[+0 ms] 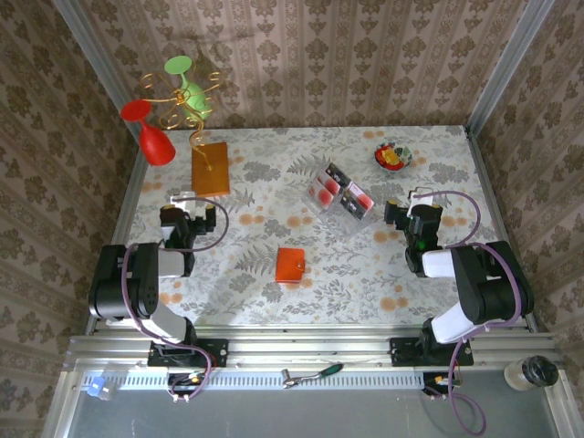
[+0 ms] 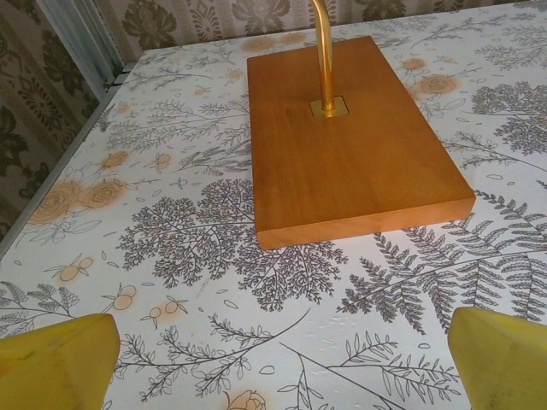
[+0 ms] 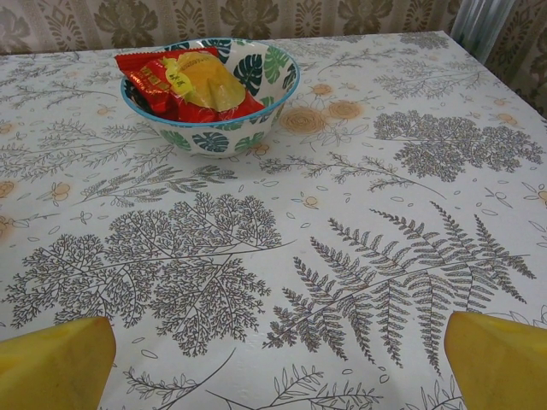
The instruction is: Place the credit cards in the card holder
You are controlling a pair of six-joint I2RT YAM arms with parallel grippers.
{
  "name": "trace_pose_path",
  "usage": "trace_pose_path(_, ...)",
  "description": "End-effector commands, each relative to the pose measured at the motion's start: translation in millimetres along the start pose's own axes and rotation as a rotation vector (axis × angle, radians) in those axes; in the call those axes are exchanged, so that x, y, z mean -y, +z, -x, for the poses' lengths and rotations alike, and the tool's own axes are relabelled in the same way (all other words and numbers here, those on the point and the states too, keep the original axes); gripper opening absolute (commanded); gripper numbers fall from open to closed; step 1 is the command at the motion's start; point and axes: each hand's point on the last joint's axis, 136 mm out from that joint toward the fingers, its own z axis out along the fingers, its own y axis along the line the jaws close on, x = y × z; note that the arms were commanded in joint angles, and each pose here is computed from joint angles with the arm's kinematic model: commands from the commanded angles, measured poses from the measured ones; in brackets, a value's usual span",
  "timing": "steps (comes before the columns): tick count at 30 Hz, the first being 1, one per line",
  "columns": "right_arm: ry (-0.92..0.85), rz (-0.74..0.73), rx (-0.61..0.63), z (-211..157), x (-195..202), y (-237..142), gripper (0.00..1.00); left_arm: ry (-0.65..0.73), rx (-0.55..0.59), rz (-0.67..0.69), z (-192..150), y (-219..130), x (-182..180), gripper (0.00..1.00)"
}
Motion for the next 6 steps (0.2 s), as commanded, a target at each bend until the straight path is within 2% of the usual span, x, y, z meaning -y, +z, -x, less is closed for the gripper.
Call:
trace_pose_path(1, 0.001, 0.015, 0.012, 8.8, -0.5, 5.0, 1.00, -0.024, 0.009, 0.024, 5.6, 0.2, -3.8, 1.00)
trace_pose_path(6, 0.005, 0.026, 0.030, 9.7, 0.1, 0.9, 1.00, -0.014, 0.028, 0.028, 7.5, -0.8, -3.2, 1.00)
